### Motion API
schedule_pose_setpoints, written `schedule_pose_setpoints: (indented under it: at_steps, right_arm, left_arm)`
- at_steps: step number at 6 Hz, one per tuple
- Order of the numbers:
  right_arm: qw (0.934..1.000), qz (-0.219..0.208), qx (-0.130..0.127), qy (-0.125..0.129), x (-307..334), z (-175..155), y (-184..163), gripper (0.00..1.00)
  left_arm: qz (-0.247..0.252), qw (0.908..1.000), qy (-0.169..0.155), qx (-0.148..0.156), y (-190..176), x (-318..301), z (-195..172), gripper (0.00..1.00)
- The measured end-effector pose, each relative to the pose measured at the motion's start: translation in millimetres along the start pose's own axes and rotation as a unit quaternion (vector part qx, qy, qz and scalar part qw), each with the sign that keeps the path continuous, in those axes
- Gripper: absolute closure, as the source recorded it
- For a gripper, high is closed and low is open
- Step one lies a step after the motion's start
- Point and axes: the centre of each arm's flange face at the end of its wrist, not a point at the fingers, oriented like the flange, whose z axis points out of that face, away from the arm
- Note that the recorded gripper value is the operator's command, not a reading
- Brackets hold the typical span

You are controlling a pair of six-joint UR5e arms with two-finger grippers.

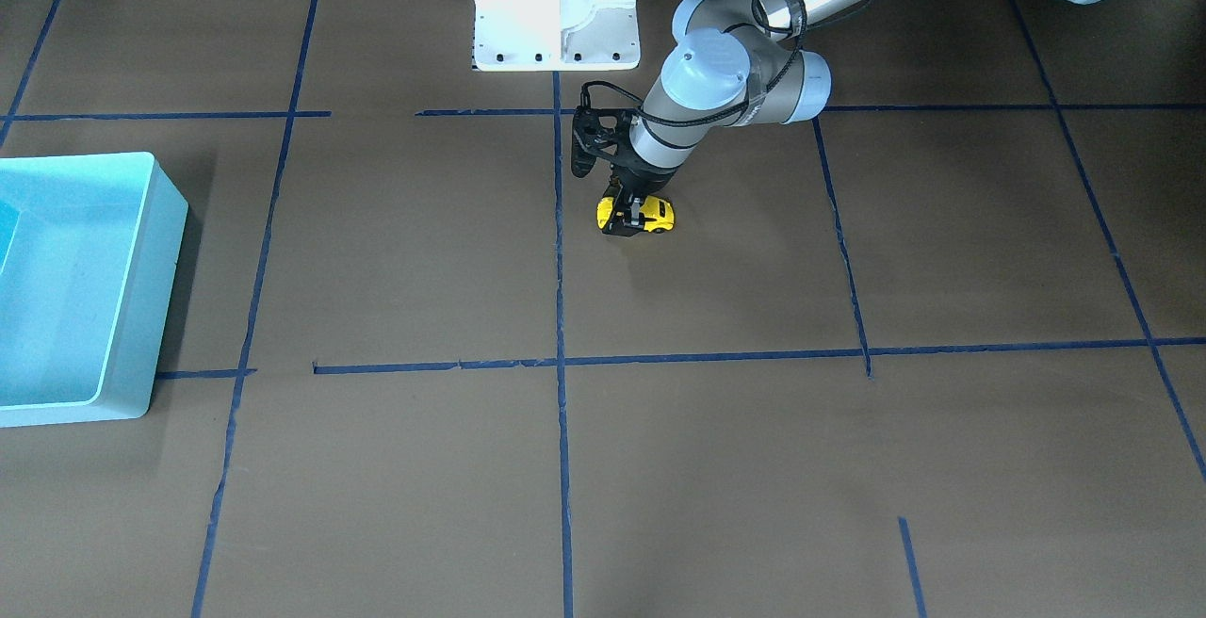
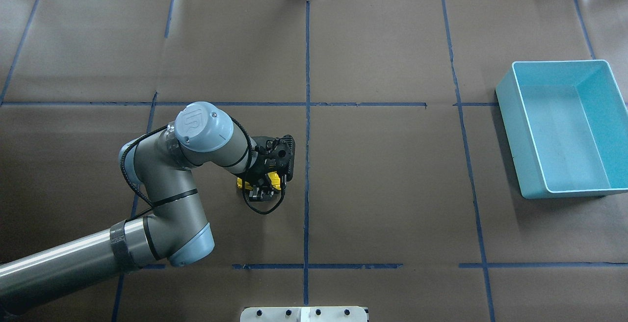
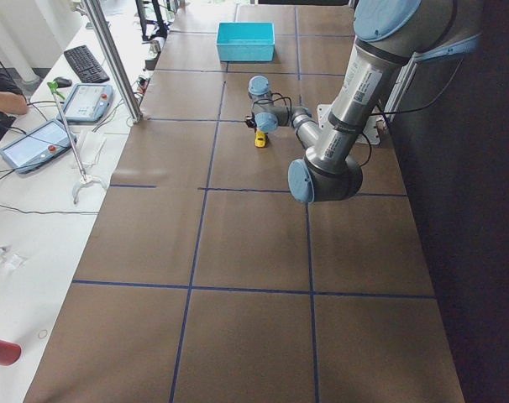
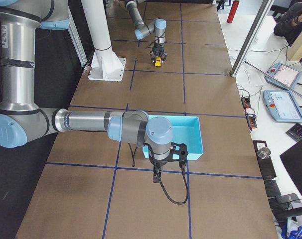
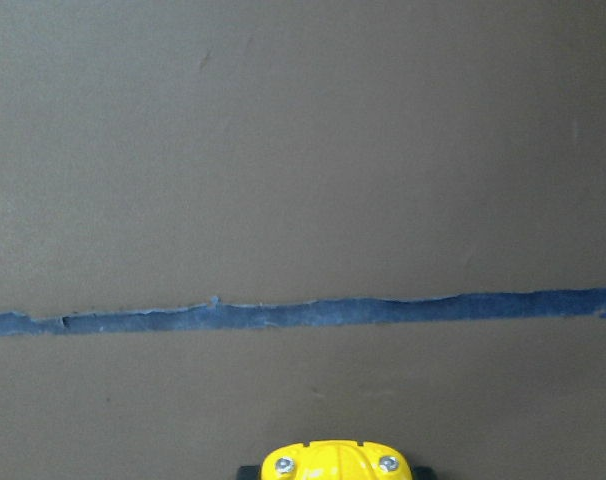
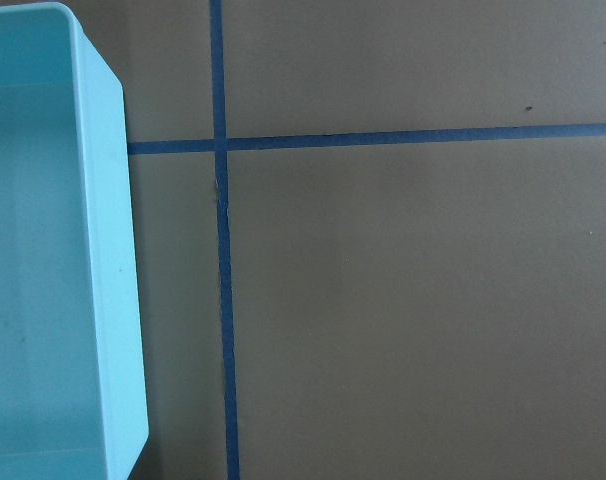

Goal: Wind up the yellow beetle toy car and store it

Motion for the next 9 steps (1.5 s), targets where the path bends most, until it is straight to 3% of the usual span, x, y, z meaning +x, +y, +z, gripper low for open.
schedule_pose_setpoints:
  at_steps: [1, 3, 5, 7, 9]
  right_arm:
    - [1.0000, 0.000, -0.001, 0.000, 0.5, 0.5, 0.1, 0.00]
    - [1.0000, 0.000, 0.000, 0.000, 0.0, 0.0, 0.0, 0.00]
    - [1.0000, 0.000, 0.000, 0.000, -0.1, 0.0, 0.7, 0.00]
    - [1.0000, 0.000, 0.000, 0.000, -0.4, -0.3, 0.6, 0.00]
    - [1.0000, 0.005, -0.001, -0.003, 0.1, 1.1, 0.8, 0.00]
  left_arm:
    - [0.004, 1.0000, -0.002, 0.006, 12.5, 2.7, -1.1, 0.00]
    - [0.014, 0.9993, -0.011, 0.032, 40.1, 2.7, -8.1, 0.00]
    - [0.010, 0.9986, -0.014, 0.051, 90.8, -3.9, -34.8, 0.00]
    - [-0.015, 0.9991, -0.008, 0.038, 158.6, -4.2, -68.3, 0.00]
    - [-0.064, 0.9978, -0.016, 0.004, 240.4, -4.7, -108.8, 0.00]
